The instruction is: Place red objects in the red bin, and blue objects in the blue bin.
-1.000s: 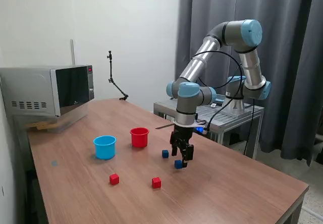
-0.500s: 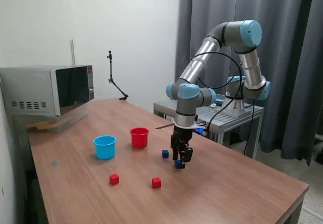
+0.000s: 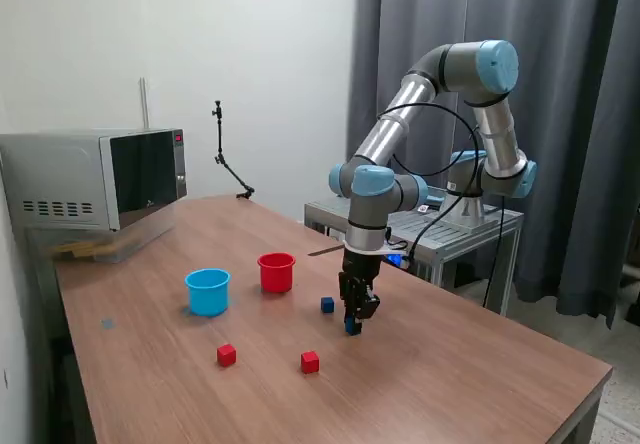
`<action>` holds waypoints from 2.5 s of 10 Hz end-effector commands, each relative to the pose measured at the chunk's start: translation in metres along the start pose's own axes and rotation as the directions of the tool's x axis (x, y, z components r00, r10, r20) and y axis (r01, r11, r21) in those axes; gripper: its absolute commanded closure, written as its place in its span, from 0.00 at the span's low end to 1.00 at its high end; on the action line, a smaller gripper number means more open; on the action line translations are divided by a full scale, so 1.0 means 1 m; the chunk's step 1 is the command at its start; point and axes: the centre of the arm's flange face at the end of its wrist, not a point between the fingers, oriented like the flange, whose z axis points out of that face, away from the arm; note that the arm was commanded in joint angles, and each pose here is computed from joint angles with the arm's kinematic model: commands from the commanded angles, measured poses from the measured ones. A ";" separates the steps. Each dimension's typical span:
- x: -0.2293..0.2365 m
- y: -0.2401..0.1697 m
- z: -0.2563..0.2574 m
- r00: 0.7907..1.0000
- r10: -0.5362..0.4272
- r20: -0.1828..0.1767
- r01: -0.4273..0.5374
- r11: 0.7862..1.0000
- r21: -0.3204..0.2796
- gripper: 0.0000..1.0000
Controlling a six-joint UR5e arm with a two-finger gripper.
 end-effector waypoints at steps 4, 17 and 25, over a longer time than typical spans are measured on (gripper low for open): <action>0.001 0.007 -0.007 1.000 -0.006 0.000 0.006 1.000 0.002 1.00; -0.028 0.078 -0.110 0.998 0.068 -0.005 -0.068 0.998 -0.014 1.00; -0.072 0.117 -0.176 0.991 0.130 -0.018 -0.131 0.991 -0.022 1.00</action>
